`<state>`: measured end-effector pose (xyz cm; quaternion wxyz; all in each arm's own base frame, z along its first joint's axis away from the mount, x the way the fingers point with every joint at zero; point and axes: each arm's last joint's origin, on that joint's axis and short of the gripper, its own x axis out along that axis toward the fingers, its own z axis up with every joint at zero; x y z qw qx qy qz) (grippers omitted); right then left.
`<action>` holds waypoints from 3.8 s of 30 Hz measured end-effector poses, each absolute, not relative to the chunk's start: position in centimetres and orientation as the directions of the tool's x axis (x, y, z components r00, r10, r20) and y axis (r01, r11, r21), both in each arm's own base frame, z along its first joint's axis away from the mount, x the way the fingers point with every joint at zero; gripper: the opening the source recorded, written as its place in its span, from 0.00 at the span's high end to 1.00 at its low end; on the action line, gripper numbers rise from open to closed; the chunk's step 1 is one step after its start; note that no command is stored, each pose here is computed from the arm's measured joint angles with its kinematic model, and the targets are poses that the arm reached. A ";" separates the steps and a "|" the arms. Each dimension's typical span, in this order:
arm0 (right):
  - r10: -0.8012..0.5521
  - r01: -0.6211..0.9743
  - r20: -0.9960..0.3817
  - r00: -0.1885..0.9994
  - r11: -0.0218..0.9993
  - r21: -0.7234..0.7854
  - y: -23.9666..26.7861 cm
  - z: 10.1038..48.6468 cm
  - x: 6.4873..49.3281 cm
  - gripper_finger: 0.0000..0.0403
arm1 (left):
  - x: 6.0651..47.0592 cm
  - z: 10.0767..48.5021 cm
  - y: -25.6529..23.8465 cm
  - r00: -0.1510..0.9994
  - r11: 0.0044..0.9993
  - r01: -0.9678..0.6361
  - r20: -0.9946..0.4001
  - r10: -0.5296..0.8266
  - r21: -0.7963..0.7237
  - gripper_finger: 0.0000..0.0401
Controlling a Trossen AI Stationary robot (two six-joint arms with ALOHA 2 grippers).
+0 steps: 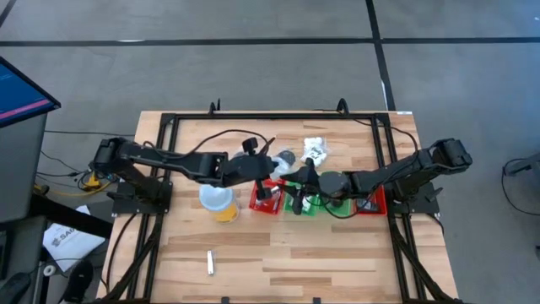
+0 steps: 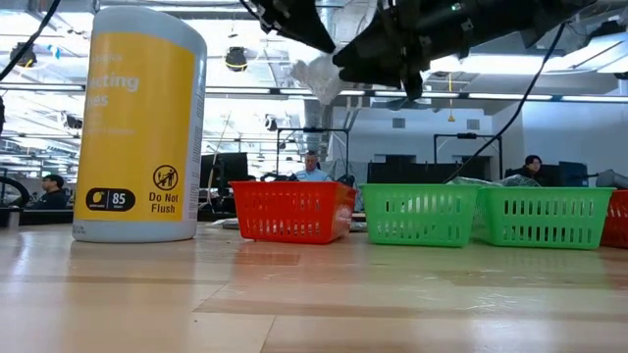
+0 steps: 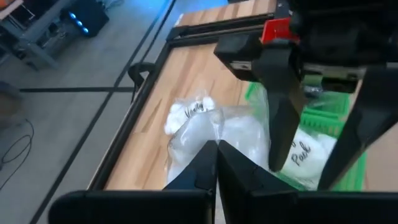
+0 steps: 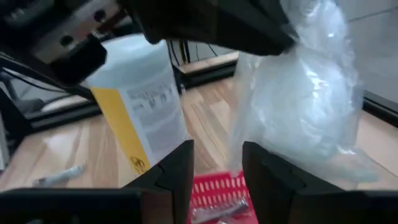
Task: Pick & Place Travel size toiletries
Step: Put the white cotton pack into the left green bin
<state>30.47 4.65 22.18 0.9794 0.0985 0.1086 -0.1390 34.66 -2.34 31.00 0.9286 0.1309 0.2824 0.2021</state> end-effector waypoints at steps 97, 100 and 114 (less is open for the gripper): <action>-0.107 0.400 -0.766 0.634 0.893 0.206 5.3 19.8 24.7 0.92 | 32.7 32.7 -4.5 0.763 0.843 -0.410 -0.375 0.526 0.349 0.93; -0.107 0.400 -0.766 0.634 0.893 0.206 5.3 19.8 24.7 0.88 | 32.7 32.7 -4.5 0.763 0.843 -0.410 -0.375 0.526 0.349 0.93; -0.107 0.386 -0.765 0.635 0.902 0.194 5.3 19.8 24.7 0.86 | 32.7 32.7 -4.5 0.763 0.843 -0.411 -0.375 0.527 0.349 0.94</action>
